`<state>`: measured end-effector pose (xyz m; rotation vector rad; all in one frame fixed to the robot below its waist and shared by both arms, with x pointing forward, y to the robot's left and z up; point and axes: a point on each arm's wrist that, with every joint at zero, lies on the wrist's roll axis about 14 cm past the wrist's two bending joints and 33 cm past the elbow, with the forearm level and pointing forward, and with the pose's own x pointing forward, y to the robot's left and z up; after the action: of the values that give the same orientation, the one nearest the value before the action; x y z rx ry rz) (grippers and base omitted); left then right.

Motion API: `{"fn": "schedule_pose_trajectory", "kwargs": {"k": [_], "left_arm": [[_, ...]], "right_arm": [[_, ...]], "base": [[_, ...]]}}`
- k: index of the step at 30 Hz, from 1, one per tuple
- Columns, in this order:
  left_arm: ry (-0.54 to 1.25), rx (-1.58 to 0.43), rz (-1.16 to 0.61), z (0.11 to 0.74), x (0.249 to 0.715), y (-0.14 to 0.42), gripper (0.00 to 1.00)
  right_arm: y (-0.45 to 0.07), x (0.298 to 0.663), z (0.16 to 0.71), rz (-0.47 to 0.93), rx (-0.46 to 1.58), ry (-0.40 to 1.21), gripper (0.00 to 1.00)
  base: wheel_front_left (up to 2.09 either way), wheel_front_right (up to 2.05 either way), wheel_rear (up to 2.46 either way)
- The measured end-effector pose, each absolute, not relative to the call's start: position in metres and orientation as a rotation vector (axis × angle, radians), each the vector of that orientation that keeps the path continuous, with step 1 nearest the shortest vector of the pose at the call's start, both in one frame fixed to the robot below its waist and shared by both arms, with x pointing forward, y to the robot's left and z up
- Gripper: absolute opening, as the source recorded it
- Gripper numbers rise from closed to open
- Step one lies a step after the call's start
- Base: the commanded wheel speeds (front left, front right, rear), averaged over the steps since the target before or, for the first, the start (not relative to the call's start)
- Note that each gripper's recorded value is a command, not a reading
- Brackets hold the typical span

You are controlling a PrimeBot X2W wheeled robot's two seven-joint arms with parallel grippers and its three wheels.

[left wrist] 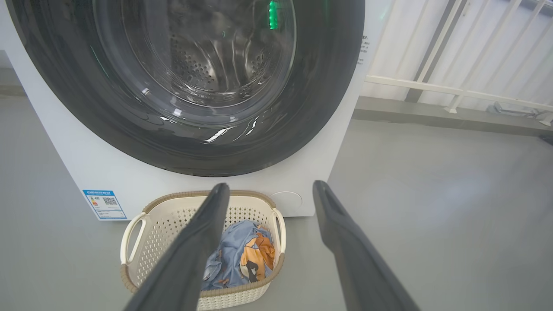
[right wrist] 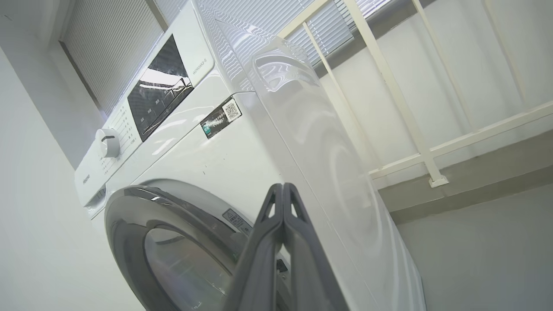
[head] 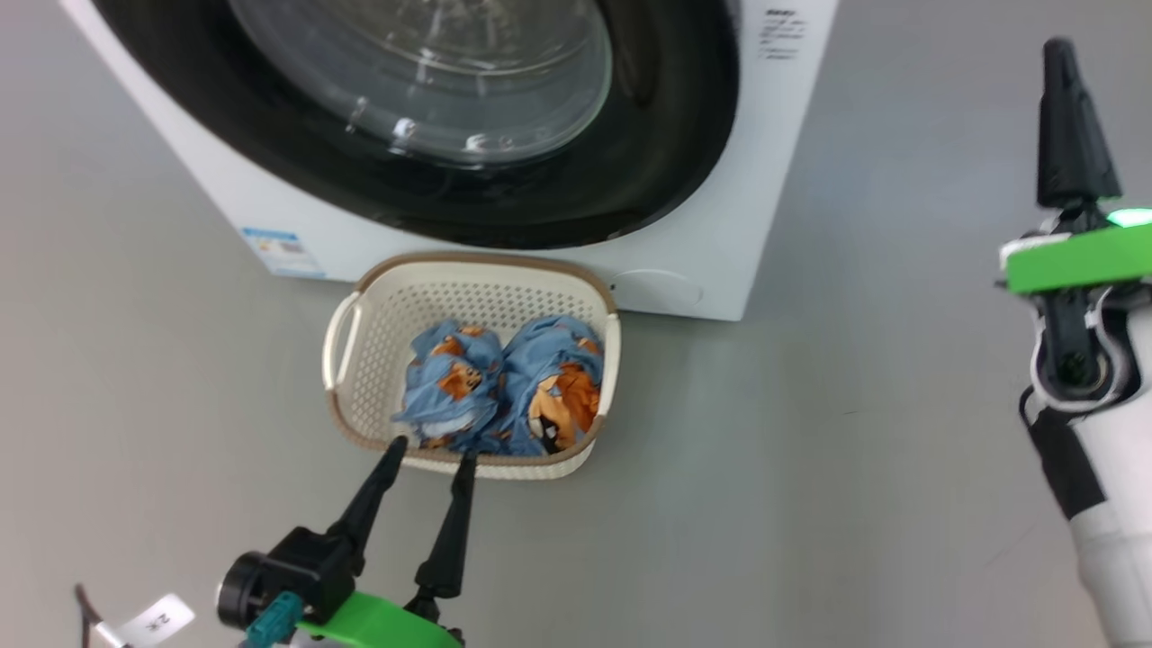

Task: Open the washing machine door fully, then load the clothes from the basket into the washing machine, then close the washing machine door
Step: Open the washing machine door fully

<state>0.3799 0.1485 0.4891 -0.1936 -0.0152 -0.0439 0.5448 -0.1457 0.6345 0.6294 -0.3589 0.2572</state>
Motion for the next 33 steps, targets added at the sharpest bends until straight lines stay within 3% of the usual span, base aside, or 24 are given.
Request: {"fn": "schedule_pose_trajectory", "kwargs": {"k": [9,21,33], "left_arm": [[0.018,-0.205,-0.007,0.479,0.383,0.154,1.0],[0.052,-0.215,0.011,0.469,0.393,0.155,1.0],[0.088,-0.225,0.022,0.456,0.405,0.155,1.0]], "right_arm": [[-0.116,0.586,0.625,0.349,0.779,-0.271,0.0],[-0.064,0.619,0.591,0.541,1.033,0.083,0.0],[-0.032,0.634,0.563,0.693,1.071,0.325,0.0]], "base": [[0.0,0.0,0.0],[0.0,0.0,0.0],[0.0,0.0,0.0]]}}
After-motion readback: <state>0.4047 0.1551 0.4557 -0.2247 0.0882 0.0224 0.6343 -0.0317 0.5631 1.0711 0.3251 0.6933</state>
